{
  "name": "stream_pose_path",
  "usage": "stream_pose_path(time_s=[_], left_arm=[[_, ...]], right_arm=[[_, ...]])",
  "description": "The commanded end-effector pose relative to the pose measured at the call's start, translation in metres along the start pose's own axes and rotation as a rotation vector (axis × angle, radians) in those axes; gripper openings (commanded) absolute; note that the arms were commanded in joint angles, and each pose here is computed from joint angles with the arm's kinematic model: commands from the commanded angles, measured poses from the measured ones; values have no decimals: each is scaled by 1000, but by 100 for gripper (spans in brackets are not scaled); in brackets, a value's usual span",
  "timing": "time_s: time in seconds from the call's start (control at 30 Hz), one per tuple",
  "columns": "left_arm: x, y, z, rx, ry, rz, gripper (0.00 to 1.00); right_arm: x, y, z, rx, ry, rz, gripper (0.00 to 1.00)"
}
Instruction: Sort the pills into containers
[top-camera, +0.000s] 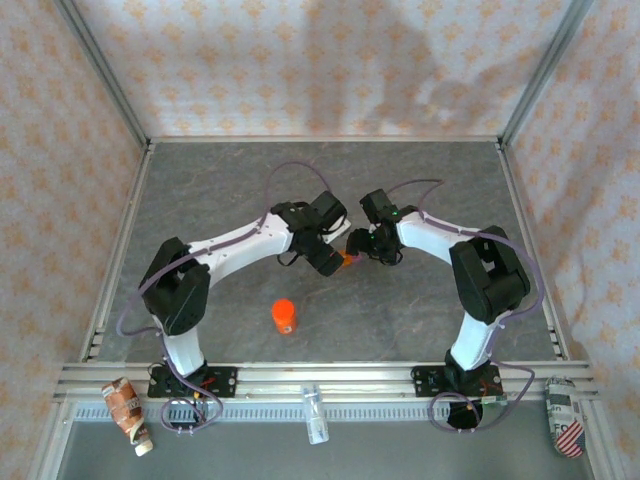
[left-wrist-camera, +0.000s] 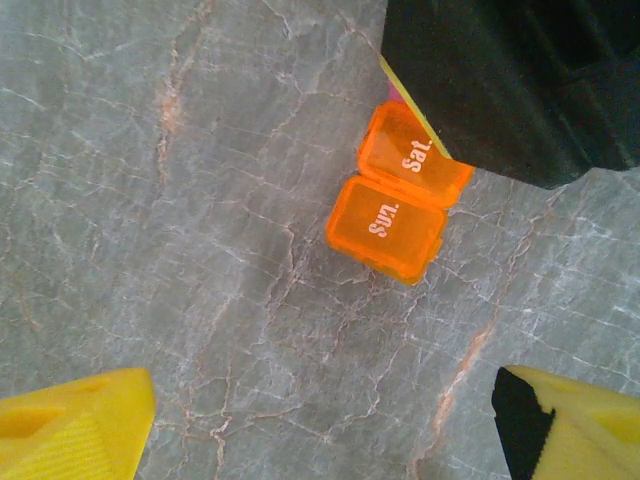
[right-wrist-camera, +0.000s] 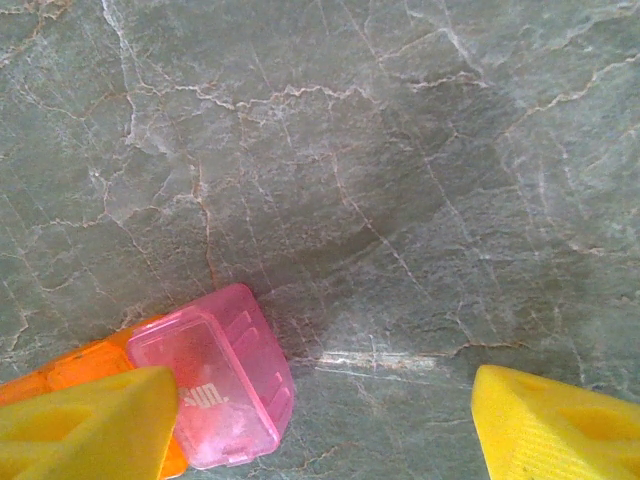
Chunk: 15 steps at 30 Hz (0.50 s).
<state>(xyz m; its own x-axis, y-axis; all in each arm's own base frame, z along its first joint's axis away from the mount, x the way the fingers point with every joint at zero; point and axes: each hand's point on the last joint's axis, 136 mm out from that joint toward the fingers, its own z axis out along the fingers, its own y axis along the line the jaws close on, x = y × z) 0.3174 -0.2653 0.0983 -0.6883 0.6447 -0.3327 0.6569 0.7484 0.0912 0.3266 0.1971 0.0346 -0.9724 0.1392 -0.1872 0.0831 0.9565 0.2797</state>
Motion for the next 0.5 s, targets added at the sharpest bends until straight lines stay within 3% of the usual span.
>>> stream_pose_path(time_s=[0.0,0.47], left_arm=[[-10,3,4,-34,-13,29,89],[-14,-5,30,-7,-14,28,89]], right_arm=[[-2,-12,9,50,0,29,77],[-1,-12,11,48,8,31,76]])
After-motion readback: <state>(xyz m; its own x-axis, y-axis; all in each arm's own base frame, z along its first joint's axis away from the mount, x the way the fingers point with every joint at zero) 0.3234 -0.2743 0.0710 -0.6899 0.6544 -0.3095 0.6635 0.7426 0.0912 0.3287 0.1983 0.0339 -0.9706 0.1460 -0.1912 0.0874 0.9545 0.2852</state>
